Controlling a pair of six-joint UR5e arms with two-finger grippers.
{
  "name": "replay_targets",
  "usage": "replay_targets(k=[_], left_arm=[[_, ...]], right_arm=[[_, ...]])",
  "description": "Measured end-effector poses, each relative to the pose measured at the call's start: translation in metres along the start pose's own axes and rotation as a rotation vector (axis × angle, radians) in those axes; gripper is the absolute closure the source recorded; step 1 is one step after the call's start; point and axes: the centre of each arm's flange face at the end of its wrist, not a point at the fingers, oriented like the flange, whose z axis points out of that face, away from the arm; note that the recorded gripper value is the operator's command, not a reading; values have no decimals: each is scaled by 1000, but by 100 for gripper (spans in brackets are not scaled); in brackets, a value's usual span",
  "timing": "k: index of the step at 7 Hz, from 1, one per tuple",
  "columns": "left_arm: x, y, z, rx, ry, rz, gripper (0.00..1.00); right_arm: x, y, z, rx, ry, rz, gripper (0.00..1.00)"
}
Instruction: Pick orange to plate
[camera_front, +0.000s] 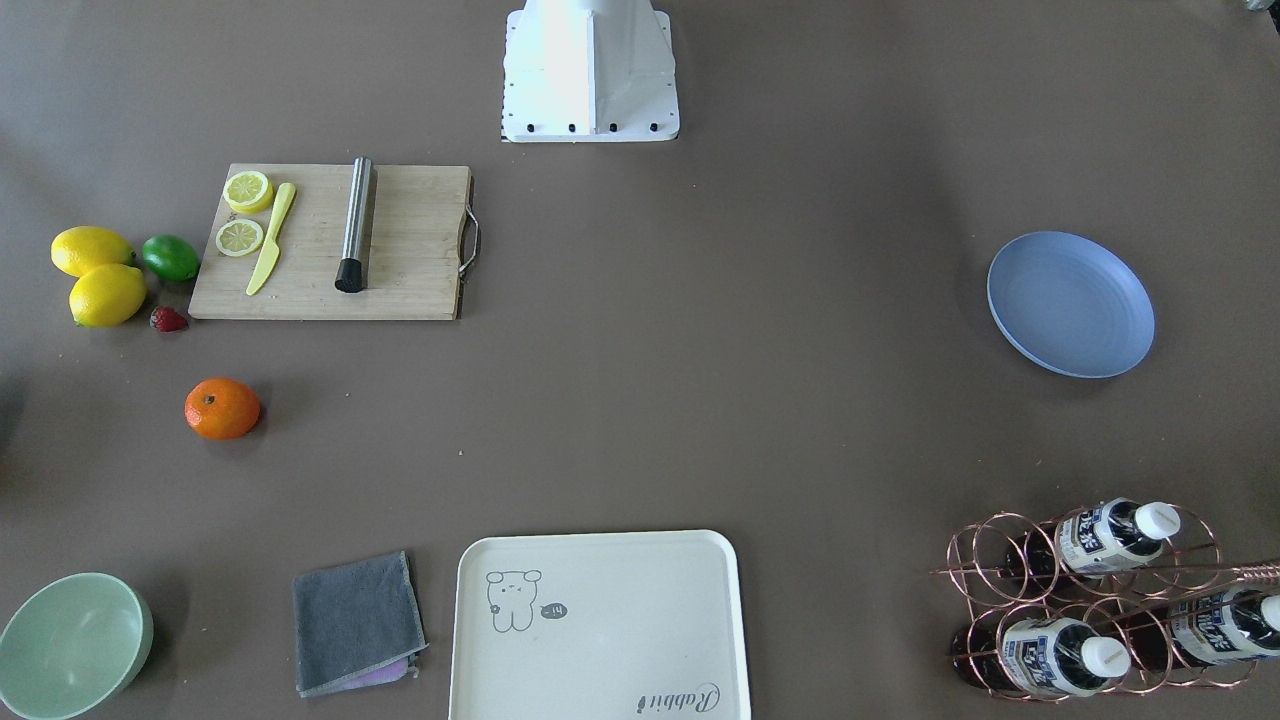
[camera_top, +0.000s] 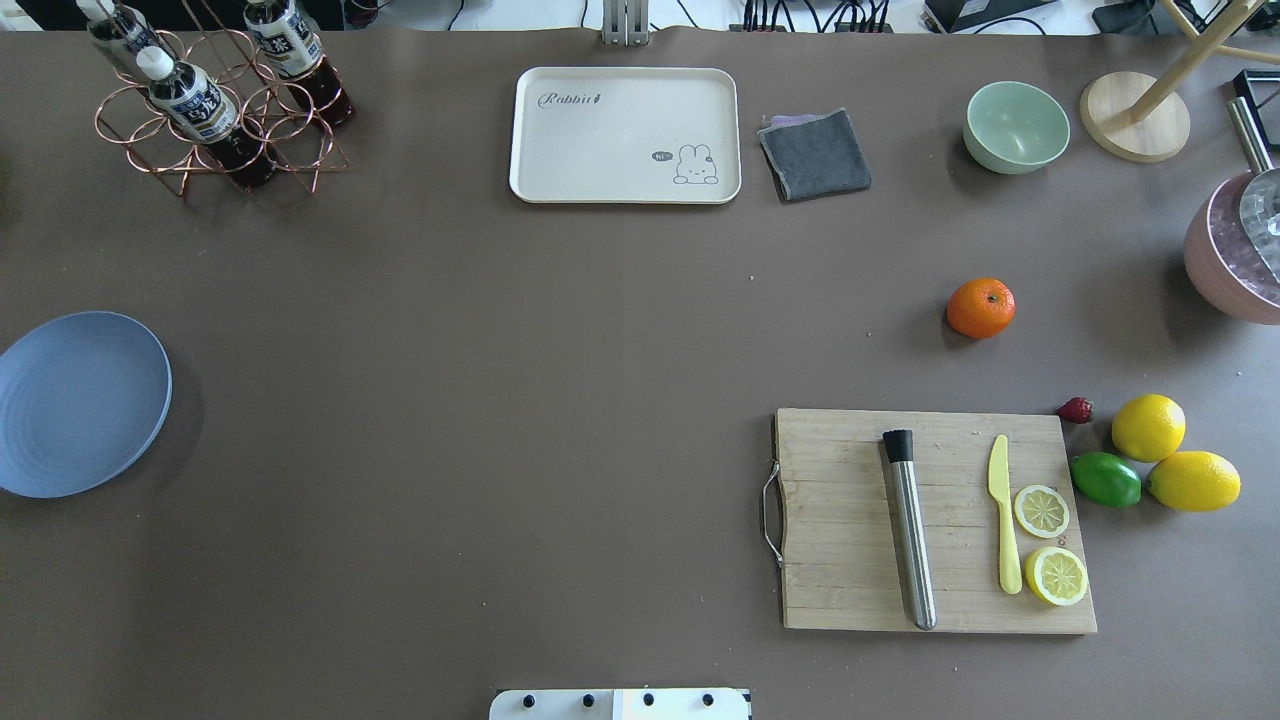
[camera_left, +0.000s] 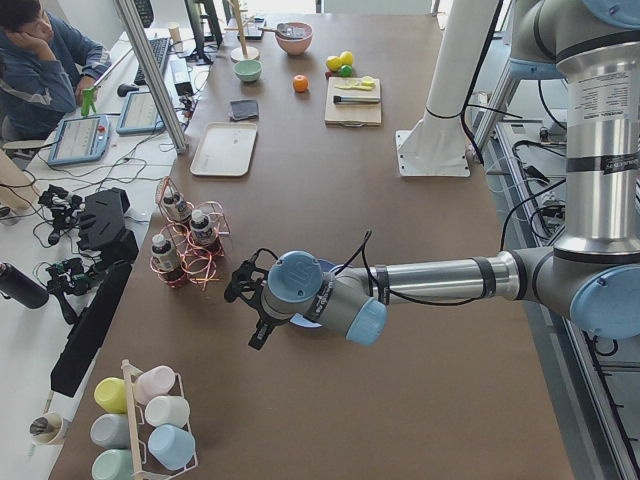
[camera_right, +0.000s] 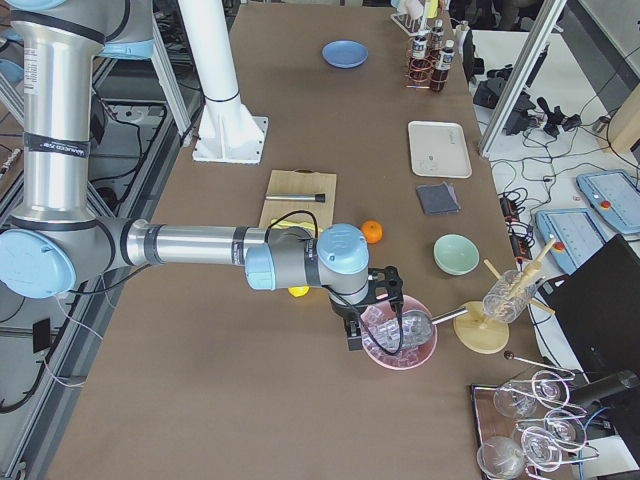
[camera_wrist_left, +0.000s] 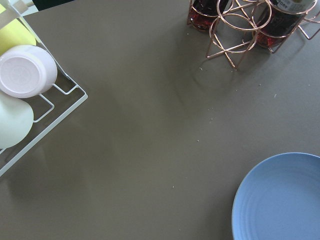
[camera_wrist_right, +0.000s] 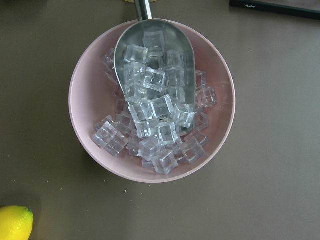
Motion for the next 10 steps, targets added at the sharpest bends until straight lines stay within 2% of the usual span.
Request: replay_targets(k=[1,2,4,5,6,7,8,10], left_arm=[[16,-3,28,-38,10,-77,3],[27,1,60,-63,2,-106,3],[36,30,125,-75,20,-118,3],[43,45,146,-84,41,-117,3],[46,58,159,-95,56,-108,8],[47,67,167,-105,66,-98,24],[48,72,171,-111,71,-91,46],[53,76,179,-122,82,-69,48]], right_arm=[[-20,-8,10,3,-7,1,0],[-41,-16,19,15,-17,24,0],[-76,-23,35,43,-43,69,0],[-83,-23,39,46,-49,73,0],[-85,-22,41,47,-51,73,0],[-86,-22,42,47,-51,72,0],[-86,-22,42,47,-51,72,0],[-86,-22,42,47,-50,72,0]])
